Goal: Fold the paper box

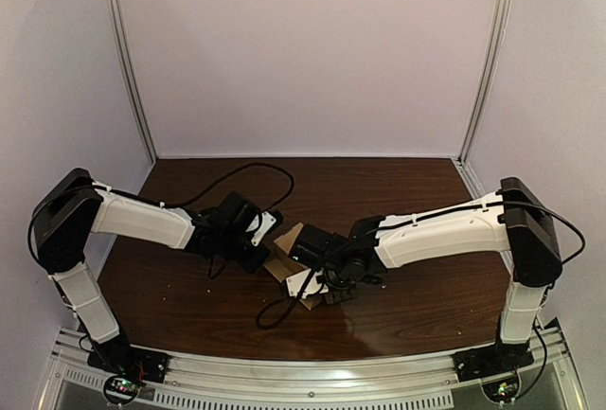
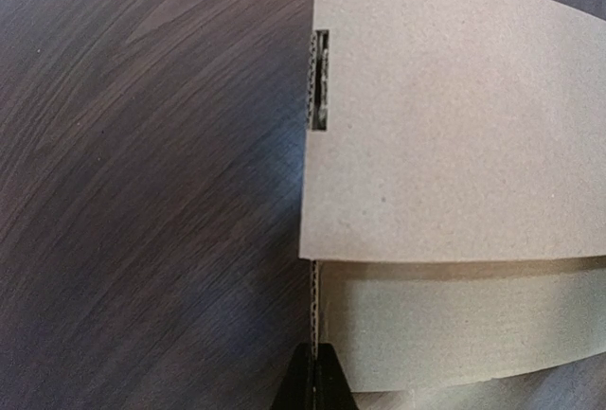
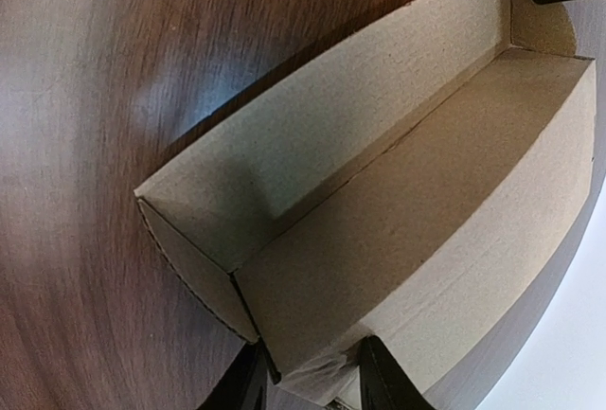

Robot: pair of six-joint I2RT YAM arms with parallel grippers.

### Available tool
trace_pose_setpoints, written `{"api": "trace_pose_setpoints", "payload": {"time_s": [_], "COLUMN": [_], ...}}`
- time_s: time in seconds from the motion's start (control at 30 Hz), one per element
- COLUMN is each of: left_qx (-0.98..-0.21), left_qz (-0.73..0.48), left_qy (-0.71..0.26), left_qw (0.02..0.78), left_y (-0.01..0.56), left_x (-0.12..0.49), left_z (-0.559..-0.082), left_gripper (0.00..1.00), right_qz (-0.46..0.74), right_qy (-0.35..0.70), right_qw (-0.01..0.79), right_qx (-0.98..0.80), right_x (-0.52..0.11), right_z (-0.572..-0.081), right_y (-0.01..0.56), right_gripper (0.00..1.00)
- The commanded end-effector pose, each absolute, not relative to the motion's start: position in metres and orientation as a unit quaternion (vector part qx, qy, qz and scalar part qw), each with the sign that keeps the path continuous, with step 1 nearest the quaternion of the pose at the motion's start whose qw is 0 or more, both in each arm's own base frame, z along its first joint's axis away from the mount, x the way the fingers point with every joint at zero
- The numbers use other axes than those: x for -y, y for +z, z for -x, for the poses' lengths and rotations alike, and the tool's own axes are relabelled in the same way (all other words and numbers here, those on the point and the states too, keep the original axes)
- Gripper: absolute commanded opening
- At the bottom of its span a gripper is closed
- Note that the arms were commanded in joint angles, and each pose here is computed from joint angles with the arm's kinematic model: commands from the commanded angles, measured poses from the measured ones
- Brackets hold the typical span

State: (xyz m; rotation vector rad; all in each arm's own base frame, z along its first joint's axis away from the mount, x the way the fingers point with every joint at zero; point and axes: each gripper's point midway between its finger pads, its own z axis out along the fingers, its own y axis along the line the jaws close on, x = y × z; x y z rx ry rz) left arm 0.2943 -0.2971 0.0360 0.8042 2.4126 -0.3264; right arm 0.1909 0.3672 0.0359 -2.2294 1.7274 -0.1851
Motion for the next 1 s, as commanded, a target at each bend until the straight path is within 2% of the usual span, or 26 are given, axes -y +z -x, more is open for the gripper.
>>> {"api": "trace_pose_setpoints", "payload": {"time_s": [0.0,0.23,0.37,0.47,0.97], "left_qx": [-0.888,-0.888,-0.888,-0.889,-0.89], "left_qz": [-0.302,-0.303,-0.303,-0.303,-0.302], "left_qy": [-0.158,-0.159,-0.16,-0.159,-0.158], "left_qw": [0.309,0.306,0.306,0.306,0.304], "left_y": [0.056,0.056,0.057,0.057,0.057], "left_x": [0.318,0.319,0.319,0.319,0.319], "left_z": [-0.3,-0.3,-0.3,-0.3,-0.3], "left_gripper": [0.0,0.0,0.0,0.0,0.0], "right_qz": [0.791,0.788,0.8,0.805,0.771], "right_qy": [0.02,0.028,0.047,0.044,0.031], "right_qw": [-0.069,-0.079,-0.099,-0.103,-0.072], "right_qx": [-0.607,-0.61,-0.589,-0.583,-0.632], "right_x": [-0.308,-0.308,-0.303,-0.299,-0.32], "right_z": [-0.111,-0.108,-0.098,-0.096,-0.111], "right_y": [-0.054,-0.053,-0.051,-0.052,-0.052], "right_gripper": [0.32,0.33,0.44,0.46,0.44]}}
